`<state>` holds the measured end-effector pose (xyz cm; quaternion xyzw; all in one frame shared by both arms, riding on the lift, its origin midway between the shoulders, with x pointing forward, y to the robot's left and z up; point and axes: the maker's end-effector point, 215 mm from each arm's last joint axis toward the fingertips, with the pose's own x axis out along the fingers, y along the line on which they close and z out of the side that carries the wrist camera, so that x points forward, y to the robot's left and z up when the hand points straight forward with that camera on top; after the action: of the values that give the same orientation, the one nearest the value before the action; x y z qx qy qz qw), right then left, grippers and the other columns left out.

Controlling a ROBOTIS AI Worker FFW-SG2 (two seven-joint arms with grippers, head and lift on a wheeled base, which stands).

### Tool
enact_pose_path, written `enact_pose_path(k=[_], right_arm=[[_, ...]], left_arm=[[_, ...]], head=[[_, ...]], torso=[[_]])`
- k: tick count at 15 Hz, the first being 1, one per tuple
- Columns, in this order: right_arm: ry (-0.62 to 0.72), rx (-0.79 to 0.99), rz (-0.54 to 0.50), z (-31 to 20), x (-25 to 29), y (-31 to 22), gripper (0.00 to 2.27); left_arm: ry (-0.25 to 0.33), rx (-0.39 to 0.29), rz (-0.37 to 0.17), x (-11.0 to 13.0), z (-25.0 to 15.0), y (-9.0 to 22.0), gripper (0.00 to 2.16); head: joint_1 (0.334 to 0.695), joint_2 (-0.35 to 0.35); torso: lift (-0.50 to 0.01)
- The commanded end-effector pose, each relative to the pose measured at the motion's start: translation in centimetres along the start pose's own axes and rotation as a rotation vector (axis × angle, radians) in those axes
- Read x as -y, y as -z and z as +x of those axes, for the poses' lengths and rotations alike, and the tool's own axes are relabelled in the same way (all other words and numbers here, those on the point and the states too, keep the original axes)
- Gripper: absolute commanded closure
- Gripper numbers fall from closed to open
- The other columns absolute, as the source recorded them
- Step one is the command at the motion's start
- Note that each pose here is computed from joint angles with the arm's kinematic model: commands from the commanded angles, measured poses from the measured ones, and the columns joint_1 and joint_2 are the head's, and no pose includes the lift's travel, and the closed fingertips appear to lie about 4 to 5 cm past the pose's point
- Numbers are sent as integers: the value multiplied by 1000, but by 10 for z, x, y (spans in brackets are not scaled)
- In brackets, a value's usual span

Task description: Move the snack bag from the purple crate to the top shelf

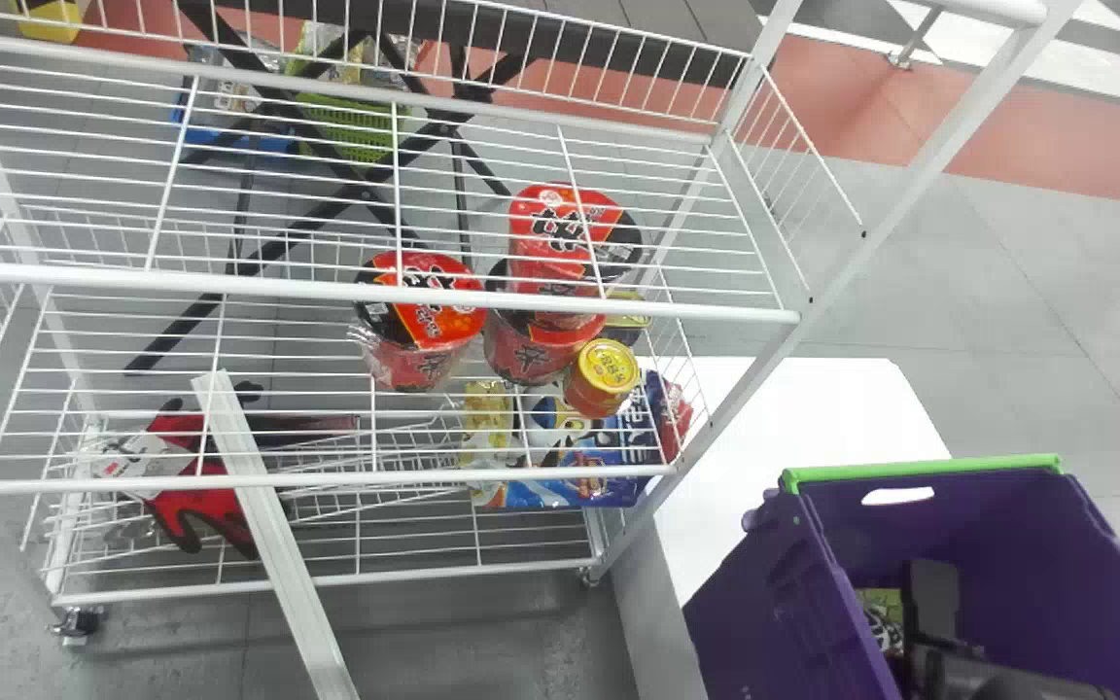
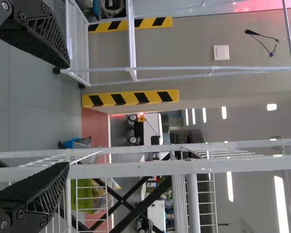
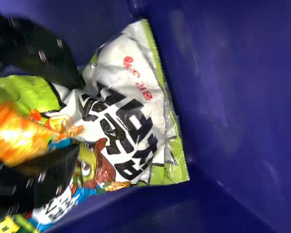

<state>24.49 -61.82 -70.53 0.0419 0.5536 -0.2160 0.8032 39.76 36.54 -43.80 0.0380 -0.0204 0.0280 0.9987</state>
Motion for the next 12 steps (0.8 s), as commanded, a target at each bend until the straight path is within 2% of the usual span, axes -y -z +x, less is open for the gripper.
enact_pose_path(k=[1,2,4,7,12], right_arm=[[-6,5,14,0,-1,0,1774],[-9,6,19,-1,-1,-2,1953],[-38,5,38,-5,-4,-2,2010],[-66,0,45,-13,-7,1,2013],[-97,-28,157,-42,-1,8,2013]], left_arm=[[0,-2,-2,1,0,1,100],[-3,0,-2,0,0,0,100],[-5,3,-2,0,0,-1,100],[-14,-3,-1,-2,-1,2,100],[-18,0,-3,-1,-1,0,100]], head=[[695,-350],[695,-350],[695,-350],[695,-350],[695,-350]], torso=[[-453],[-453],[-453],[-453],[-453]])
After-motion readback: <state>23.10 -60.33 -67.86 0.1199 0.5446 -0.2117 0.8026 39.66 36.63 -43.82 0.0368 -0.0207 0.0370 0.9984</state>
